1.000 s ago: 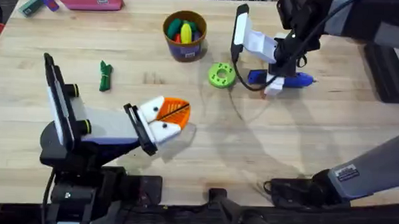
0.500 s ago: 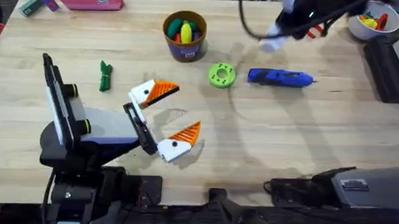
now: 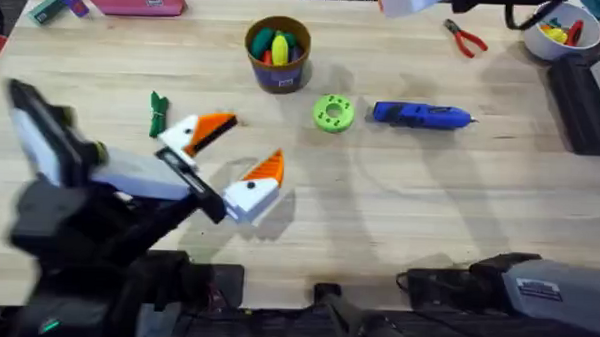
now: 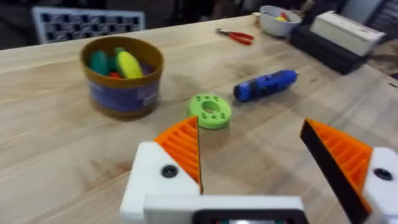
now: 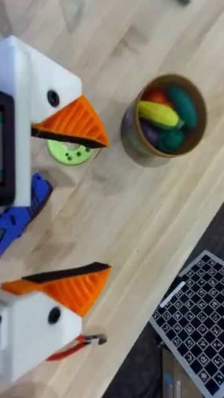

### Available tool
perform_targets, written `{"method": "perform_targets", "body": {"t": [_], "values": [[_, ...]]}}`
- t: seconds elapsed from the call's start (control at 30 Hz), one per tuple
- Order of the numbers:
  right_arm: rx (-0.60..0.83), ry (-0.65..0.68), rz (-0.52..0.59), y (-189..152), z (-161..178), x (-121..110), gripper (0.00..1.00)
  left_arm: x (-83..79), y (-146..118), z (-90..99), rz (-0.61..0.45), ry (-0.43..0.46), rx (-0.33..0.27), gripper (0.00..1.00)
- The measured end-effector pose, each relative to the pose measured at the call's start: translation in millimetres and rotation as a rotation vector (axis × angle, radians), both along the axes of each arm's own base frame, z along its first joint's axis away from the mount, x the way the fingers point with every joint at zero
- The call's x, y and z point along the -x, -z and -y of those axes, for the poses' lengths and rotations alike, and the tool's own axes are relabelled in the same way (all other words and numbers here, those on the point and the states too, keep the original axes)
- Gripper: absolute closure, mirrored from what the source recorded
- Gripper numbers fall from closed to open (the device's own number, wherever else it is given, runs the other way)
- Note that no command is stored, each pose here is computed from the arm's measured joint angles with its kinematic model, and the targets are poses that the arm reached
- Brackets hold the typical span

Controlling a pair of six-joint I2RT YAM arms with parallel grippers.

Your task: Pick up the gripper from the table and insert it into the empty holder that is missing its gripper. Then pick up a screw, insert it into the mounting hole, and use the screwdriver to tighten it. Finally, clean up the table by picking up the vegetable and placing it into the bucket.

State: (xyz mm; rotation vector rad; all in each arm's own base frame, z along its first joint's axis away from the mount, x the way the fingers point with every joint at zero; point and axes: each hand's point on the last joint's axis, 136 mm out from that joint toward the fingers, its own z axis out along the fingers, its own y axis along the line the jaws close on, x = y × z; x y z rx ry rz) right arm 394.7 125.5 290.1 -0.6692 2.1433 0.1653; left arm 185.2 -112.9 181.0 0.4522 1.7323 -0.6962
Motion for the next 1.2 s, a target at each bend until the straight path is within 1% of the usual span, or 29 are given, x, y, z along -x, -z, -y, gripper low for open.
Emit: {"method": "perform_targets", "body": {"t": [0.1,0.23,0.33,0.43,0.53,0.63,0.7,0.77,0.83,0.9,0.97,1.03,1.13,1.2], "values": [[-0.054,0.033,0.011,-13,1,6,0.008,0.3,-26,-13.2,-0.033,-0.090,-0.047,0.015],[-0.108,0.061,0.028,-30,3,18,0.008,-4.2,-64,-32.6,-0.081,-0.211,-0.106,0.015],[-0.136,0.087,-0.001,-32,5,29,0.007,-8.3,-81,-47.3,-0.176,-0.293,-0.152,0.015],[-0.151,0.113,-0.066,-25,8,42,0.009,-15.7,-91,-59.1,-0.281,-0.351,-0.199,0.016],[-0.144,0.135,-0.152,-12,12,58,0.008,-24.3,-96,-66.4,-0.382,-0.373,-0.253,0.016],[-0.127,0.150,-0.235,2,15,74,0.009,-35.2,-99,-70.6,-0.447,-0.360,-0.326,0.015],[-0.122,0.150,-0.274,7,16,82,0.009,-44.9,-102,-72.9,-0.455,-0.351,-0.364,0.015],[-0.131,0.139,-0.281,8,15,87,0.009,-53.6,-103,-76.0,-0.459,-0.353,-0.396,0.015],[-0.140,0.130,-0.284,10,15,96,0.009,-59.4,-103,-82.0,-0.464,-0.375,-0.428,0.015],[-0.144,0.125,-0.286,13,16,107,0.009,-62.9,-102,-91.5,-0.475,-0.416,-0.446,0.015],[-0.148,0.122,-0.289,17,17,117,0.008,-64.2,-100,-106.5,-0.503,-0.476,-0.454,0.016],[-0.149,0.122,-0.297,21,20,127,0.008,-64.8,-93,-127.5,-0.559,-0.551,-0.452,0.015],[-0.147,0.123,-0.304,21,22,138,0.008,-67.7,-76,-163.6,-0.667,-0.665,-0.435,0.015],[-0.148,0.122,-0.301,19,23,142,0.008,-76.0,-62,-189.2,-0.738,-0.730,-0.411,0.015]]}}
